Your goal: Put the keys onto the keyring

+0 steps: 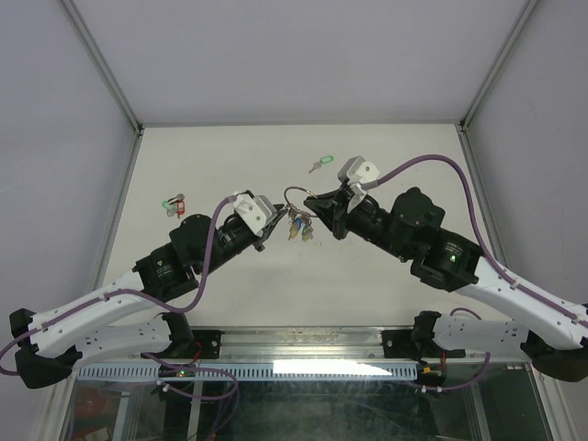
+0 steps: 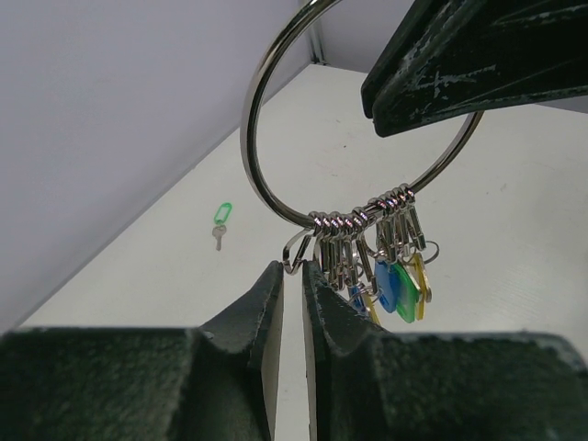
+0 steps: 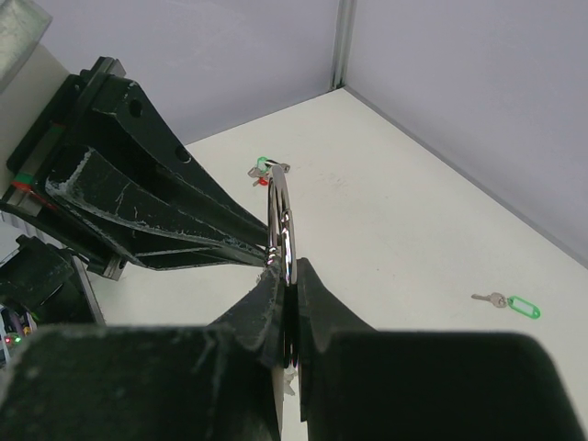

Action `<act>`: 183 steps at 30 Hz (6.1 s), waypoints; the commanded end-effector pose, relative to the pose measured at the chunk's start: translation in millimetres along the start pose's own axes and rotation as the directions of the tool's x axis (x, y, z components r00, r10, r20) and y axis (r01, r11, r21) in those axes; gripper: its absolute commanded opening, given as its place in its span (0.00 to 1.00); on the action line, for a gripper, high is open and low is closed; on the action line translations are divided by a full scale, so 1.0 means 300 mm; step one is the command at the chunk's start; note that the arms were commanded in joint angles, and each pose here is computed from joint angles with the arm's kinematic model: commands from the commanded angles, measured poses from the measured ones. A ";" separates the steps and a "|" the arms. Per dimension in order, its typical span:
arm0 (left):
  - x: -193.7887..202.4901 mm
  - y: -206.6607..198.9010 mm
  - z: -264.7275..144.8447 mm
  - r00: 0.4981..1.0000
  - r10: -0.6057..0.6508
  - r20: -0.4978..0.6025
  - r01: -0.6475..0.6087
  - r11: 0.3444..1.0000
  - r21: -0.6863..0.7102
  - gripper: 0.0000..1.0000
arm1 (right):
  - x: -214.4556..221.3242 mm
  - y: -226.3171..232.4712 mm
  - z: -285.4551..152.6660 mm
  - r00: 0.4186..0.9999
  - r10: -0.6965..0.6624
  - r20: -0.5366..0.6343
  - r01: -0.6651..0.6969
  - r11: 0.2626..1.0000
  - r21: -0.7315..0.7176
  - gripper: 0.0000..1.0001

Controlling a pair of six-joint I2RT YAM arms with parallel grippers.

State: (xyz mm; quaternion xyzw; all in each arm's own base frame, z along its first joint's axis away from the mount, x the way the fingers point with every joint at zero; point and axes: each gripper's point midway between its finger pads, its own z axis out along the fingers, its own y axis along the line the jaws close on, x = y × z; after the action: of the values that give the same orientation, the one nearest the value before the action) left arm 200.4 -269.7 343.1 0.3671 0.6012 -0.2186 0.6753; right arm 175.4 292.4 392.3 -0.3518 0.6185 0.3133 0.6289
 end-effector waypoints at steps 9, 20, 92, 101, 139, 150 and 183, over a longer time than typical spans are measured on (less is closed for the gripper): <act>-0.119 0.027 0.008 0.994 -0.017 0.110 0.020 0.999 -0.032 0.15 | -0.094 0.015 0.006 0.993 0.047 0.111 -0.045 0.999 -0.023 0.00; -0.115 -0.006 0.014 0.992 -0.032 0.119 0.030 0.999 0.017 0.21 | -0.099 -0.001 0.000 0.991 0.049 0.123 -0.050 0.999 0.001 0.00; -0.061 -0.051 0.028 0.976 -0.135 0.170 0.129 0.991 0.046 0.24 | -0.171 0.011 -0.016 0.974 0.109 0.196 -0.106 0.994 -0.027 0.00; -0.083 -0.046 0.025 0.968 -0.151 0.200 0.144 0.988 0.046 0.22 | -0.169 0.013 -0.013 0.974 0.116 0.195 -0.112 0.993 -0.028 0.00; -0.001 0.173 -0.020 0.900 0.382 -0.209 -0.411 0.904 -0.120 0.00 | -0.074 -0.044 -0.027 0.988 0.073 0.134 -0.083 0.994 0.074 0.18; 0.014 0.198 -0.077 0.687 0.710 -0.151 -0.725 0.682 -0.094 0.00 | -0.066 -0.053 -0.048 0.989 0.067 0.128 -0.078 0.993 0.085 0.25; 0.181 0.223 -0.203 -0.257 0.966 -0.030 -0.855 -0.213 0.474 0.00 | 0.186 -0.034 0.040 0.969 0.227 -0.101 -0.243 0.950 -0.197 0.28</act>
State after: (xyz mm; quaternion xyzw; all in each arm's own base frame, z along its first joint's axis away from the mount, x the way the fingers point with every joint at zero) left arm 214.7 -175.5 253.0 0.8474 0.2121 0.3232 0.3640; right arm 221.7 273.9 311.1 -0.3037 0.7141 0.3124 0.5479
